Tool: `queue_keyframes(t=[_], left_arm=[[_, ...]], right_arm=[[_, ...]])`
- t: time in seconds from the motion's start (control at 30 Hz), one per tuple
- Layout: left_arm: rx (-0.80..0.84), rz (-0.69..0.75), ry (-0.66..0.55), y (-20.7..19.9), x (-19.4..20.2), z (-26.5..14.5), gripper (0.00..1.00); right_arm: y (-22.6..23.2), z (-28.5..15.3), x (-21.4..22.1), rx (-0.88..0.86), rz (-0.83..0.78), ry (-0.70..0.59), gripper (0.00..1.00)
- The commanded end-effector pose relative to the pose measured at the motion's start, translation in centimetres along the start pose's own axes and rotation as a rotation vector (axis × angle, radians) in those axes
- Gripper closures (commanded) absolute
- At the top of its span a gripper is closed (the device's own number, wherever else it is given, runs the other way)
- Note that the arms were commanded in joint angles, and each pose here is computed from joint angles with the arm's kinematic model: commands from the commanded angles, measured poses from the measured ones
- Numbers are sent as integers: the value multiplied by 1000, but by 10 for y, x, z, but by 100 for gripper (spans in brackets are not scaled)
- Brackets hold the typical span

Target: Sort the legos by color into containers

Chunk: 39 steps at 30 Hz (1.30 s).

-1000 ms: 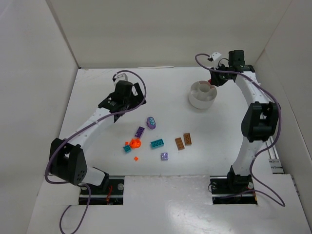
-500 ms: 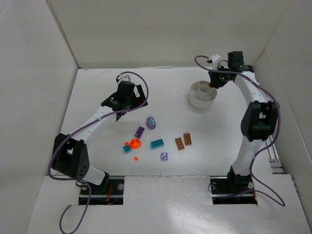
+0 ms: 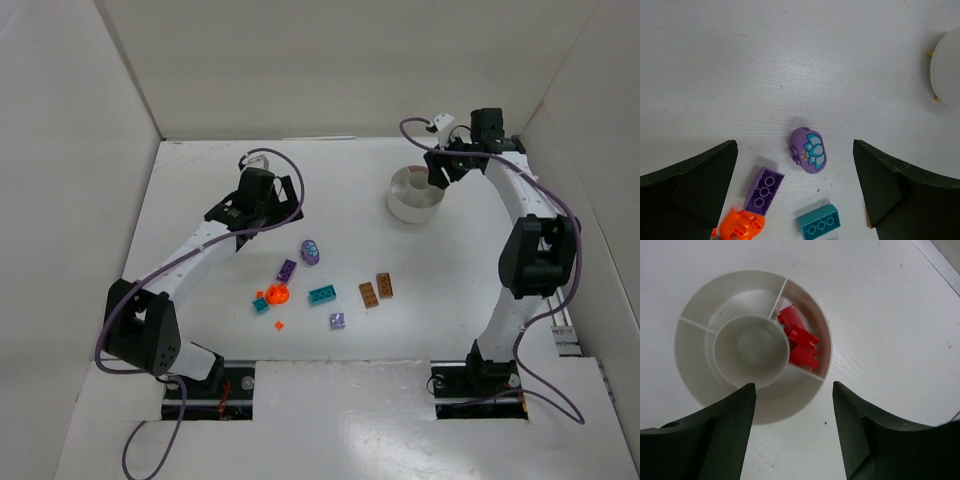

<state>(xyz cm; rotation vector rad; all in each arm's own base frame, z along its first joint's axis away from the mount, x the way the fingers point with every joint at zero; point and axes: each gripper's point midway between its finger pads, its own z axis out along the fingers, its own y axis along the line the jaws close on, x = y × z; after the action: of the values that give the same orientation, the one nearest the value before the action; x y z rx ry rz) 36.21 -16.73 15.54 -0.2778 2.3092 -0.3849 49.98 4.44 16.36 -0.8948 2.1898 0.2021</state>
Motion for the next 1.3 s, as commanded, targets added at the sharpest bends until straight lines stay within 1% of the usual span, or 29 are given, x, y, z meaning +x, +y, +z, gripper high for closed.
queue_keyframes(t=[0.0, 0.03, 0.07, 0.1, 0.13, 0.17, 0.27, 0.3, 0.4, 0.43, 0.5, 0.53, 0.57, 0.6, 0.63, 0.67, 0.7, 0.73, 0.77, 0.8, 0.83, 0.9, 0.97, 1.0, 1.07, 1.13, 1.27], left_arm=[[49, 9, -34, -5, -6, -20, 1], [59, 8, -33, -5, -4, -24, 1], [54, -3, 1, 0, 9, -20, 1], [54, -3, 1, 2, 12, -22, 1], [64, -18, 11, 2, 16, -25, 1], [56, -15, 44, 8, 30, -22, 1], [61, -46, 52, 9, 40, -27, 1], [31, -55, 76, 18, 51, -25, 1], [55, -63, 76, 14, 59, -34, 1], [50, -71, 94, 15, 68, -36, 1], [59, -115, 82, 15, 68, -42, 1], [50, -123, 93, 20, 75, -42, 1], [50, -132, 92, 22, 77, -43, 1], [54, -142, 88, 23, 78, -48, 1], [49, -152, 94, 27, 84, -49, 1], [50, -152, 93, 29, 85, -50, 1], [72, -159, 92, 25, 88, -55, 1], [80, -160, 97, 25, 90, -57, 1], [81, -159, 110, 27, 96, -57, 1], [87, -160, 104, 27, 94, -58, 1], [92, -165, 112, 26, 100, -60, 1], [94, -169, 122, 26, 105, -63, 1], [121, -156, 118, 21, 108, -69, 1], [114, -155, 126, 23, 112, -68, 1], [135, -150, 115, 19, 110, -72, 1], [140, -155, 120, 17, 112, -73, 1], [151, -150, 118, 14, 112, -76, 1]], right_arm=[[8, -46, -44, 60, -120, -143, 31], [10, -52, -44, 81, -140, -141, 25], [21, -54, -53, 88, -171, -167, 9], [34, -64, -51, 97, -196, -174, 0], [41, -68, -52, 115, -212, -175, 0], [58, -68, -62, 109, -259, -205, 0], [94, -80, -56, 115, -337, -205, 0], [118, -78, -62, 86, -386, -224, 0], [171, -74, -50, 9, -431, -223, 0], [184, -69, -35, -14, -377, -194, 0], [206, -65, -19, -39, -328, -170, 0], [228, -62, -21, -57, -263, -201, 0], [240, -60, 1, -60, -205, -173, 0], [239, -59, 14, 0, -134, -142, 0], [254, -57, 14, -11, -108, -166, 0], [264, -53, 37, -4, -10, -132, 2], [267, -52, 44, 23, 34, -122, 2], [262, -51, 50, 88, 73, -121, 2], [272, -49, 54, 100, 103, -118, 2], [277, -49, 60, 122, 182, -122, 2], [270, -50, 61, 190, 203, -133, 2], [274, -44, 69, 229, 270, -108, 4], [268, -39, 76, 281, 294, -88, 6], [266, -36, 81, 299, 311, -70, 9], [264, -30, 84, 324, 316, -48, 11], [266, -22, 86, 326, 331, -33, 15], [272, -6, 86, 316, 349, -14, 18]])
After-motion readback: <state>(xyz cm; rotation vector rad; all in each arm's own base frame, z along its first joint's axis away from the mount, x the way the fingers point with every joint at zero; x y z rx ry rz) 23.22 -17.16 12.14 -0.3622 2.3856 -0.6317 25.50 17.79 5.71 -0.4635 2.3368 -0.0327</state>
